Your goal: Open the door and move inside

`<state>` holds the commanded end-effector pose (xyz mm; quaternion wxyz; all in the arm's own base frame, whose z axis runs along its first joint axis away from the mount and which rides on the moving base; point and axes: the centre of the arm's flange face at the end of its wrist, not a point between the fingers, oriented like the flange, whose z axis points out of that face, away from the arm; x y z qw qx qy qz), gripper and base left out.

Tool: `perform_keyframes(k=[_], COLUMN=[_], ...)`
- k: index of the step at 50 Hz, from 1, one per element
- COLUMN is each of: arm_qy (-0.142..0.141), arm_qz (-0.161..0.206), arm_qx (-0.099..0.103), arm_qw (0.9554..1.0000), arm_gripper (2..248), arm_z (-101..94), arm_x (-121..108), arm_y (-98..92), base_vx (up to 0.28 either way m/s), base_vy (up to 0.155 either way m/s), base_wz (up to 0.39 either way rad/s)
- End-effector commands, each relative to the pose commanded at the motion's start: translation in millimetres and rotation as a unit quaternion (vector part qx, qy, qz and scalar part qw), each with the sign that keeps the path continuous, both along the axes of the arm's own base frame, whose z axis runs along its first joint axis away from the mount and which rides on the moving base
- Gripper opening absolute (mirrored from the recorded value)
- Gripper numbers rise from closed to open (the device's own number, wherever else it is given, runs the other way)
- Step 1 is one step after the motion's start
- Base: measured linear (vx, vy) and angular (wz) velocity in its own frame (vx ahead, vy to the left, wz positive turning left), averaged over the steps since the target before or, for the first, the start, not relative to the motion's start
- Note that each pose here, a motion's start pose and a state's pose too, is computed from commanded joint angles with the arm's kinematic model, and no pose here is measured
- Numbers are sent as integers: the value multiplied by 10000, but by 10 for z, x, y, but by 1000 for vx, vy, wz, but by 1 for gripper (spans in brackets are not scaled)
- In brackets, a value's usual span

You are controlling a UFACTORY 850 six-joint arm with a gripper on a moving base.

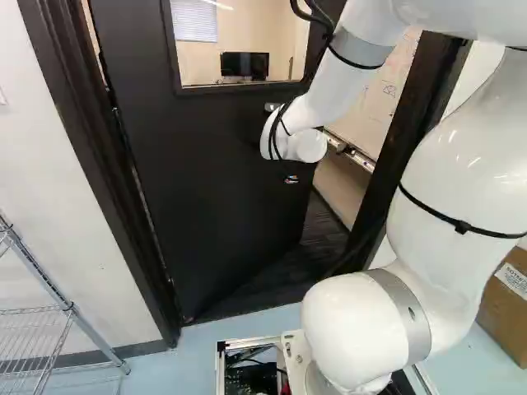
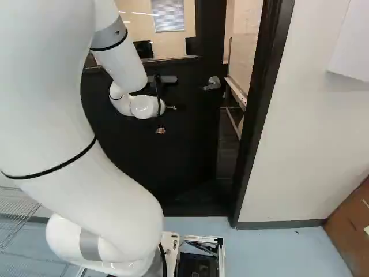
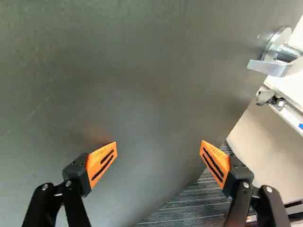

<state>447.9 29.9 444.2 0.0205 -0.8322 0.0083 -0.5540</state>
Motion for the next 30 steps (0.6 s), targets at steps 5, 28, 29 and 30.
perform_keyframes(k=[5, 28, 29, 30], arm_qy=[-1, -10, -11, -12], arm_qz=[34, 184, 192, 199], arm_qx=[0, 1, 1, 1], arm_qw=[10000, 9998, 9998, 9998], arm_gripper=[247, 247, 247, 247], arm_z=[0, -1, -1, -1], arm_x=[31, 200, 210, 219], arm_y=[33, 189, 197, 205], base_vx=[0, 0, 0, 0], base_vy=[0, 0, 0, 0], base_wz=[0, 0, 0, 0])
